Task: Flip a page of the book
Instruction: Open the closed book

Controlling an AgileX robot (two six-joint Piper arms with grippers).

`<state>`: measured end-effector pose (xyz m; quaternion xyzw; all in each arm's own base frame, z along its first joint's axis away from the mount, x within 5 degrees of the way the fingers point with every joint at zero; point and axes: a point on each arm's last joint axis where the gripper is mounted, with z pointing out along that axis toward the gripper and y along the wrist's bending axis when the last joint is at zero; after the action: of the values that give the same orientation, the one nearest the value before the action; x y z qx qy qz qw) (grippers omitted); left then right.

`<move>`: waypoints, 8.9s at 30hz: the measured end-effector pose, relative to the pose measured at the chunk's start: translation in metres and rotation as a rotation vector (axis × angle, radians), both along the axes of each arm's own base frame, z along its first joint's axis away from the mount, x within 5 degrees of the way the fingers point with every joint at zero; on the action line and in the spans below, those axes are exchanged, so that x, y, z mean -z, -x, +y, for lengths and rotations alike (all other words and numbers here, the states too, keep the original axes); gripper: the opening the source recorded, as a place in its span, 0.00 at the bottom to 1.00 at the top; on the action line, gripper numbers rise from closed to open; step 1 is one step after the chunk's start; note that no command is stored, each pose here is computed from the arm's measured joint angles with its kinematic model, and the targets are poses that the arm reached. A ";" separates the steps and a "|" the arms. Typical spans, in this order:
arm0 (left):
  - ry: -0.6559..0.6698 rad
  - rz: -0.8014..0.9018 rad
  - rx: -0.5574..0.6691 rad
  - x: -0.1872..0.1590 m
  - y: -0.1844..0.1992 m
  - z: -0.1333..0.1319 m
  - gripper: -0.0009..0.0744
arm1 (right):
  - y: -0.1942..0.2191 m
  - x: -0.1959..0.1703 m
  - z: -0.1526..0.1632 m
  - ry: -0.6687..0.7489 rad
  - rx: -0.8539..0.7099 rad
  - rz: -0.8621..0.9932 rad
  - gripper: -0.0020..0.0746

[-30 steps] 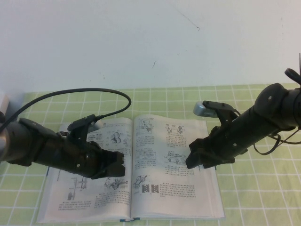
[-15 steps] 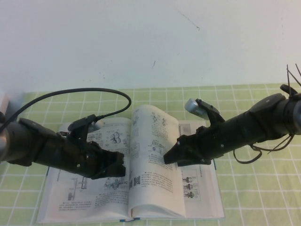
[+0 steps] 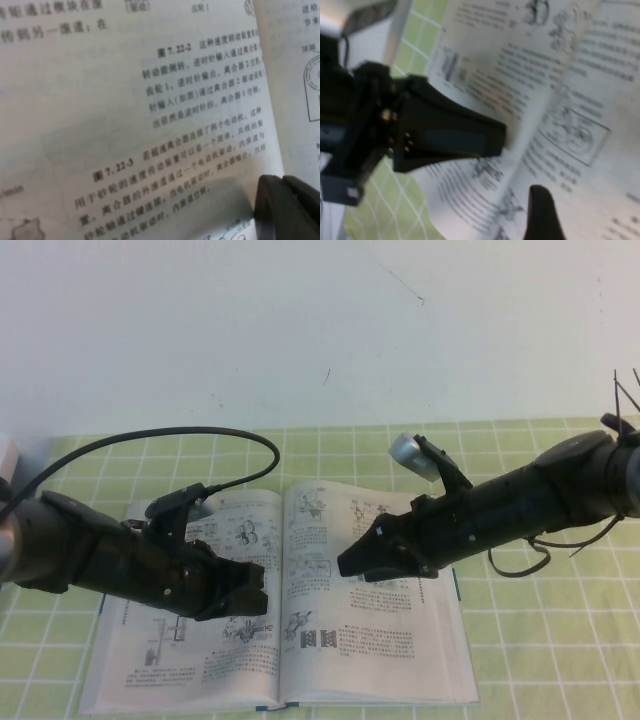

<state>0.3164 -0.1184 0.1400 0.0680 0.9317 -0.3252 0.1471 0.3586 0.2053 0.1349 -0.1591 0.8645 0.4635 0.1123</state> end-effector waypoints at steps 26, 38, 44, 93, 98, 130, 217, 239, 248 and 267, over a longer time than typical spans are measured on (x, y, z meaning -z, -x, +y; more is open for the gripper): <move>-0.001 -0.011 0.009 0.000 0.000 0.000 0.01 | -0.012 -0.017 -0.037 0.456 -0.064 0.032 0.56; 0.003 -0.015 0.008 -0.001 0.000 0.000 0.01 | -0.014 0.000 -0.034 0.436 -0.052 0.092 0.56; 0.008 -0.015 0.004 -0.001 -0.001 -0.001 0.01 | -0.016 0.005 -0.026 0.337 -0.031 0.116 0.56; 0.021 -0.016 0.008 0.000 -0.001 -0.002 0.01 | -0.024 0.016 -0.007 0.096 -0.077 0.001 0.76; 0.022 -0.019 0.012 0.000 -0.001 -0.002 0.01 | -0.019 0.007 -0.015 0.184 -0.114 0.025 0.76; 0.029 -0.029 0.017 0.000 -0.002 -0.002 0.01 | -0.017 0.026 -0.002 0.035 -0.123 0.123 0.76; -0.046 -0.213 0.175 -0.061 0.036 -0.028 0.01 | -0.024 -0.054 0.011 -0.062 -0.164 0.093 0.76; 0.032 -0.340 0.185 -0.120 0.117 -0.004 0.01 | -0.033 -0.070 0.016 -0.030 -0.162 0.033 0.76; 0.027 -0.349 0.181 -0.120 0.116 -0.003 0.01 | -0.034 -0.084 0.014 0.103 -0.204 0.070 0.76; -0.001 -0.370 0.301 -0.110 0.133 -0.024 0.01 | -0.015 -0.078 0.053 0.188 -0.232 0.043 0.76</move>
<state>0.1831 -0.1424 0.2499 0.2647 0.8683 -0.3250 0.2651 0.3731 0.2579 0.2132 -0.2577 0.8822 0.3934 0.0242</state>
